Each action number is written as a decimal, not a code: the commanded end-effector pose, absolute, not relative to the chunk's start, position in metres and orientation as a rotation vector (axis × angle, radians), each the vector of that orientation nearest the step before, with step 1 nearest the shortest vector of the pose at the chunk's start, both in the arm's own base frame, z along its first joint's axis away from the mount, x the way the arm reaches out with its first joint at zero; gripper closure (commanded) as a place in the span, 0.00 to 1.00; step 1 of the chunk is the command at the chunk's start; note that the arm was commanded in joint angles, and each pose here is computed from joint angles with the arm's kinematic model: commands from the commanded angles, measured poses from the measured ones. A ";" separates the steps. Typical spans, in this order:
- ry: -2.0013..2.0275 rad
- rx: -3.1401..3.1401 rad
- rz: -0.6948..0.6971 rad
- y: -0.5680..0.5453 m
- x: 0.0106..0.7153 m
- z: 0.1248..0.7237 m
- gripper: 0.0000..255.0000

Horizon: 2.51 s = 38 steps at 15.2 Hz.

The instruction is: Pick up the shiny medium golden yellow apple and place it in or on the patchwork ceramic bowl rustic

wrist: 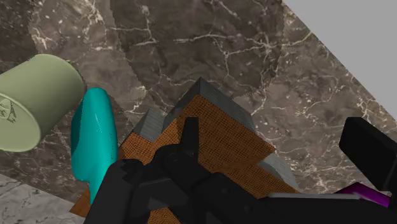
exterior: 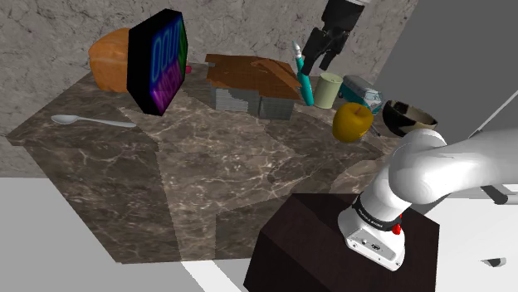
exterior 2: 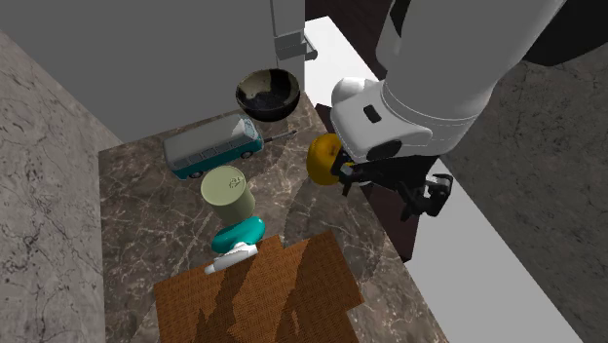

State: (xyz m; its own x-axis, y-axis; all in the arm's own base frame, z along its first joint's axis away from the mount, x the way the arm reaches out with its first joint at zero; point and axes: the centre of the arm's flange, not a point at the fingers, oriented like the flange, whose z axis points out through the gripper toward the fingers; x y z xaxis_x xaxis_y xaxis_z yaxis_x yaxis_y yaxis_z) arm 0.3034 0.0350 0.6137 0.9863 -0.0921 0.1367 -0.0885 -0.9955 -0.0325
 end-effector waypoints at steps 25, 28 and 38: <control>0.671 -3.262 -0.182 -0.028 0.178 0.539 0.00; 0.671 -3.262 -0.182 -0.028 0.178 0.539 0.00; 0.671 -3.262 -0.182 -0.028 0.178 0.539 1.00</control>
